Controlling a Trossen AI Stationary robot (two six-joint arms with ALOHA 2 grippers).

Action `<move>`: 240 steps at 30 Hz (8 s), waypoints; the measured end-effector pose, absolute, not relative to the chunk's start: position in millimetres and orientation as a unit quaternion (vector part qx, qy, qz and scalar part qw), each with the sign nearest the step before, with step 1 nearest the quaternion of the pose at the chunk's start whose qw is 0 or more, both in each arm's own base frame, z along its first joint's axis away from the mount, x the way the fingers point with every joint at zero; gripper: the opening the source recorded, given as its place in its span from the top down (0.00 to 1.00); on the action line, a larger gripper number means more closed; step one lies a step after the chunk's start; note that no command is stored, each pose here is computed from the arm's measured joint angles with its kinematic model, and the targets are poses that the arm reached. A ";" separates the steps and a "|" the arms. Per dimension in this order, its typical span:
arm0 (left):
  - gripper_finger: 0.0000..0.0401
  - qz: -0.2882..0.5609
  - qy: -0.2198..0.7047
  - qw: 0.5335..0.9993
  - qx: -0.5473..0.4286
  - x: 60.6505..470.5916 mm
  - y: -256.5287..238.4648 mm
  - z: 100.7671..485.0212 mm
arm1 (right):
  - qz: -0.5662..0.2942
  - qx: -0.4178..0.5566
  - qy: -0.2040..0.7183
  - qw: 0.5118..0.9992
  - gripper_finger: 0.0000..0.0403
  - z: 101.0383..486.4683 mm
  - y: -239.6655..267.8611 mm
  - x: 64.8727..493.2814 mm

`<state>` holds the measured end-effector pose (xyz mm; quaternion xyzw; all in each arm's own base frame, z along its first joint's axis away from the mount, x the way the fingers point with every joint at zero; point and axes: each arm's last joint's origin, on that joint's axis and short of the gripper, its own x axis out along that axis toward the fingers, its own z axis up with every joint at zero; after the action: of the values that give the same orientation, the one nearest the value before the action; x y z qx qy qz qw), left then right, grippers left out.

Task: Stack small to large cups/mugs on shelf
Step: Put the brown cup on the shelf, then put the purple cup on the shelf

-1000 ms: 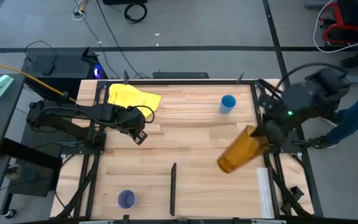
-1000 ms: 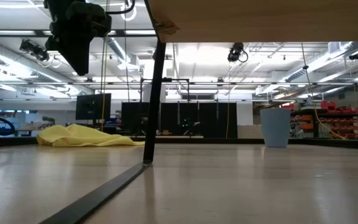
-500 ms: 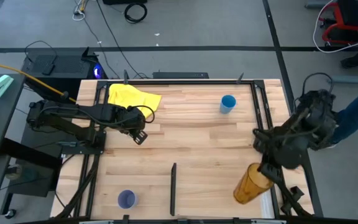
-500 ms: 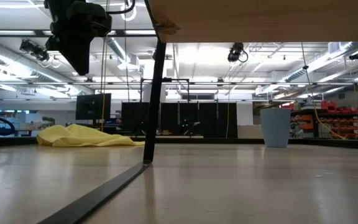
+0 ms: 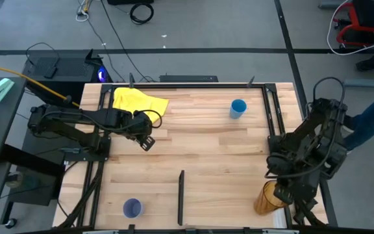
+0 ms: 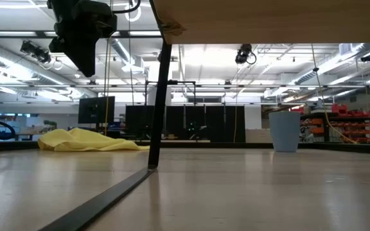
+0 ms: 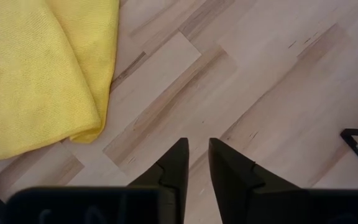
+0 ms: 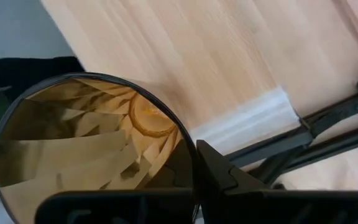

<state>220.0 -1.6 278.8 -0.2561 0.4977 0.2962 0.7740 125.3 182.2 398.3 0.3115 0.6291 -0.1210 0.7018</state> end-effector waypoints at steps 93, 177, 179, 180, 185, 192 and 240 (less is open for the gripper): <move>0.86 0.295 0.473 0.783 -0.275 225.1 -1.8 280.3 | -0.156 0.384 0.475 0.776 0.76 438.0 142.9 137.4; 0.85 0.150 0.581 0.695 -0.396 138.5 -110.6 332.3 | -0.235 0.272 0.489 0.795 0.96 407.3 90.8 185.3; 0.86 0.141 0.579 0.690 -0.411 135.9 -121.1 332.7 | -0.247 0.278 0.485 0.792 0.96 407.3 84.8 188.1; 0.86 0.137 0.576 0.690 -0.416 135.3 -127.0 332.4 | -0.252 0.280 0.483 0.790 0.96 407.3 81.5 189.6; 0.84 0.130 0.560 0.696 -0.430 142.4 -156.1 324.3 | -0.269 0.260 0.477 0.795 0.96 407.5 65.7 195.6; 0.80 0.146 0.584 0.689 -0.404 161.6 -187.4 296.9 | -0.279 0.233 0.478 0.800 0.96 407.6 50.2 200.1; 0.79 0.208 0.614 0.665 -0.370 193.1 -219.3 241.9 | -0.264 0.217 0.489 0.802 0.96 407.4 47.8 200.7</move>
<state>193.1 -219.3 241.9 -0.3703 0.6139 0.2076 0.6655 200.7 47.8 407.4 0.2175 0.4894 -0.2645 0.8020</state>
